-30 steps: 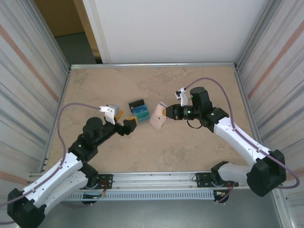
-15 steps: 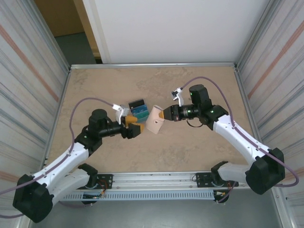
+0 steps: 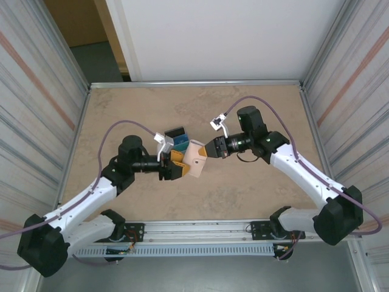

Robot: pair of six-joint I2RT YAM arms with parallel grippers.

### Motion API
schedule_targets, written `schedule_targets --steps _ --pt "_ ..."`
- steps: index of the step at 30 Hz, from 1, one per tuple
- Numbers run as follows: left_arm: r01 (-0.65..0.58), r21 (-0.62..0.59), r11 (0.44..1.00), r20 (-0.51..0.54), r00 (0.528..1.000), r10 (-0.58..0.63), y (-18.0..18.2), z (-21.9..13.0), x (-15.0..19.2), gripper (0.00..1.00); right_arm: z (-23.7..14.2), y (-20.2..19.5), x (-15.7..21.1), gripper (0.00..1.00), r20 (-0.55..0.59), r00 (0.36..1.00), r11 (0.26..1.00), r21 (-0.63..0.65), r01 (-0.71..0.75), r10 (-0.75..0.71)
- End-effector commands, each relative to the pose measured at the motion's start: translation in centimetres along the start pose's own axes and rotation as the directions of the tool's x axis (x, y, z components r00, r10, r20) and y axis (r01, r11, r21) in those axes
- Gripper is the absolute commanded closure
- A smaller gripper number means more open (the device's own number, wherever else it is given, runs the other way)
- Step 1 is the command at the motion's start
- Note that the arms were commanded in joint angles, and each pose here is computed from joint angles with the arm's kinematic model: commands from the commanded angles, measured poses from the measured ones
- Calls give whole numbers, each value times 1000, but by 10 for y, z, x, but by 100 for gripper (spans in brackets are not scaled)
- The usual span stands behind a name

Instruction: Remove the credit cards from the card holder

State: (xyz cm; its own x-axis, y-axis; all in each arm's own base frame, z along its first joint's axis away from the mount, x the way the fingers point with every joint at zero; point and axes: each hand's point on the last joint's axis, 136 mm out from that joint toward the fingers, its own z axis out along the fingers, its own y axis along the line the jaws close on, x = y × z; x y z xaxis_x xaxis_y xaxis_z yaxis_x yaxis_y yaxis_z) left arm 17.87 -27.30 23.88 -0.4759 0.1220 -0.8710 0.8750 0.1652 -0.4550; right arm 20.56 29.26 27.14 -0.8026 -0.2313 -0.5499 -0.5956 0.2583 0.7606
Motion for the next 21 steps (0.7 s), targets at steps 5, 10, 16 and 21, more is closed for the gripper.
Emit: schedule_targets --steps 5,10,16,21 --pt "-57 39 998 41 998 56 -12 2 -16 73 -7 13 -15 87 36 996 997 8 80 -81" --pt "-52 5 999 79 996 51 -9 4 -23 79 -8 5 -19 73 60 995 995 64 73 -77" --pt "-42 -31 999 117 992 45 -10 7 -31 79 -5 12 -27 60 121 987 994 46 102 -107" --pt "5 -55 998 166 986 5 -5 8 -36 78 1 18 -25 69 116 985 992 29 126 -128"
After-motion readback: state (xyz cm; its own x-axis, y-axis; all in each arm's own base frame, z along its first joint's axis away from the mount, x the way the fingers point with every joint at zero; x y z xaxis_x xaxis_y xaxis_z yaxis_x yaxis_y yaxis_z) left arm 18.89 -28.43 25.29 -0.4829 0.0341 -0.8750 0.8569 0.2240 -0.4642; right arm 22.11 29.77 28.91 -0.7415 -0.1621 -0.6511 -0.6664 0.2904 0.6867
